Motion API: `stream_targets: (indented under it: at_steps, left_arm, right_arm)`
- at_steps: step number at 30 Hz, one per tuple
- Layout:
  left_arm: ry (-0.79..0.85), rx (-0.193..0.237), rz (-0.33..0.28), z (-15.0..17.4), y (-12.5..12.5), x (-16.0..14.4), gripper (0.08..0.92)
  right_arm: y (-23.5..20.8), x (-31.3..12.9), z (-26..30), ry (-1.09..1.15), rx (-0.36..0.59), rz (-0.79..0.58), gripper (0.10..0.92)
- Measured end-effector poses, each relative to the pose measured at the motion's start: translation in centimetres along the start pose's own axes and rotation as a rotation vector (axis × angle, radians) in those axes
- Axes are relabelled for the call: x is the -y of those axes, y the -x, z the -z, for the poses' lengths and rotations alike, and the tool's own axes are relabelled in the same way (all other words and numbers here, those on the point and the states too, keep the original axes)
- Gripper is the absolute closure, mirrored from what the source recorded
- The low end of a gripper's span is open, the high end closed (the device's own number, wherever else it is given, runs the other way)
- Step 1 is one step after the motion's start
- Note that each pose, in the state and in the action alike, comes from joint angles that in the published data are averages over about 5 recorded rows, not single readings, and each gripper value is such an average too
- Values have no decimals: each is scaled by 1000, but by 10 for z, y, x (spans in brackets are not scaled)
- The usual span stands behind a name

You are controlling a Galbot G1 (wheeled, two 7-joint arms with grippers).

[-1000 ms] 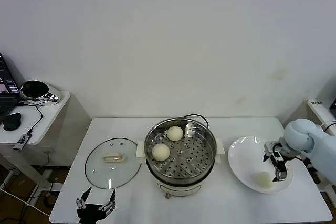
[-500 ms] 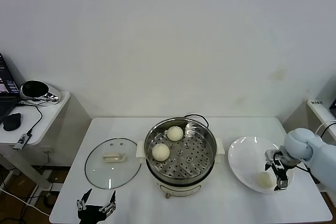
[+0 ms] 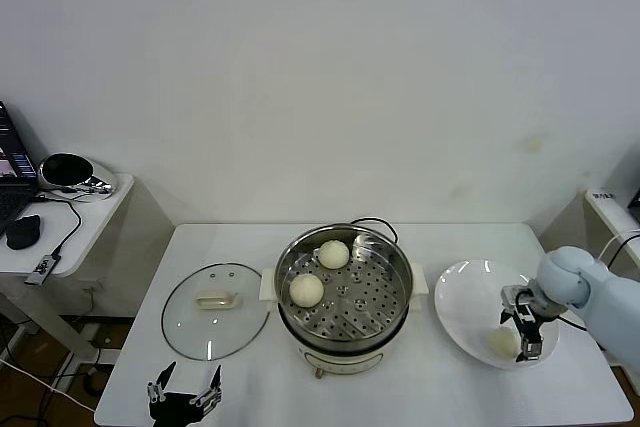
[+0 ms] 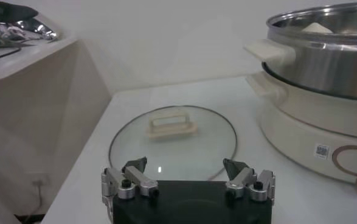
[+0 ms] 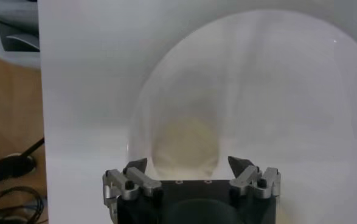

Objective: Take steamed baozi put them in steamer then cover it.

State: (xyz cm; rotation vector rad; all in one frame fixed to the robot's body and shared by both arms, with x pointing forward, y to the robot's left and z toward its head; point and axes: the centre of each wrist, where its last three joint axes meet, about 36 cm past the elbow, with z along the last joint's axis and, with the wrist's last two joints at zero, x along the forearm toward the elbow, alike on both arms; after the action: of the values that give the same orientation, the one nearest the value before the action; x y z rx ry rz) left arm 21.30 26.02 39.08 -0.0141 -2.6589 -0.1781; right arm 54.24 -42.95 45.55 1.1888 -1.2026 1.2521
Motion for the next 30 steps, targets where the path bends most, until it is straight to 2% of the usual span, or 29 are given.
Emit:
stream_targets:
  at_steps: [8,19,23,30]
  left_arm:
    - [2,-2,0,-1,2,0,177]
    - [11,1,1,-2,2,1,177]
    - [11,5,-2,-1,4,2,177]
    - [9,11,-7,-1,9,4,177]
  right_arm:
    - [0,1,0,18,14,-8,208]
    - [-7,1,-4,28,18,-8,471]
    - [-17,3,-6,34,23,-16,504]
    - [-57,16,-4,42,52,-57,513]
